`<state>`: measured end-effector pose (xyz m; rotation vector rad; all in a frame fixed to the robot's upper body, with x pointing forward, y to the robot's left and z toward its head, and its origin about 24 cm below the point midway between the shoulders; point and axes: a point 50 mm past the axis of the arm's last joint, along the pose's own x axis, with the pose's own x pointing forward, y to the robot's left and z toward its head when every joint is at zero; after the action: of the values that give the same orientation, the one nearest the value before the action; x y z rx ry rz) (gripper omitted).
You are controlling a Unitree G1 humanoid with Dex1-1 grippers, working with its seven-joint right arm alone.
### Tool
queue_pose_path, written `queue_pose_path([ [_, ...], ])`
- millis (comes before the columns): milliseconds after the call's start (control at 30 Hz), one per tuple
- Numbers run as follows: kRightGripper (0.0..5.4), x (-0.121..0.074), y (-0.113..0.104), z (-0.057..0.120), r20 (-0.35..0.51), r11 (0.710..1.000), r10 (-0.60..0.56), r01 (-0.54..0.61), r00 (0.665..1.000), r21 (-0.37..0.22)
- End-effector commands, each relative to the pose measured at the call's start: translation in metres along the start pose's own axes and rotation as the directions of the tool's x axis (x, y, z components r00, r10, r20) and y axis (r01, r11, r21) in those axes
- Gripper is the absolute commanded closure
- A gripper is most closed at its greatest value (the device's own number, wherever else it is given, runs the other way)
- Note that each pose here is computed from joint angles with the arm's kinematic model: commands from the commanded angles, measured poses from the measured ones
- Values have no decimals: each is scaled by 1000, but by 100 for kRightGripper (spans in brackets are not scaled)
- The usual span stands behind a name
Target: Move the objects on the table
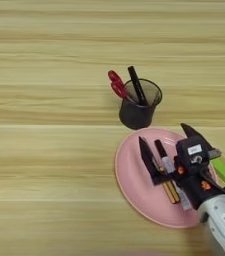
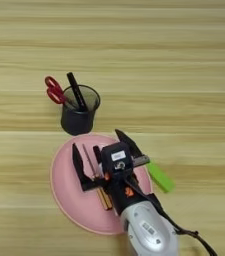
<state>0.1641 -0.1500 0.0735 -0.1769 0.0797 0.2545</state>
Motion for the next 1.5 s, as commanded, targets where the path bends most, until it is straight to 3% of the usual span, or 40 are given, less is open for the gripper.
queue_pose_path([
  [33,3,6,-2,13,73,999,3,1,997,-50],
  [300,3,13,-2,17,85,986,32,-18,996,-165],
  [467,3,20,-2,21,99,960,72,-42,992,-276],
  [567,3,24,-1,23,106,948,87,-50,991,-313],
  [1233,3,57,10,44,171,910,179,-97,969,-403],
  [1500,3,78,9,48,174,907,199,-114,964,-405],
])
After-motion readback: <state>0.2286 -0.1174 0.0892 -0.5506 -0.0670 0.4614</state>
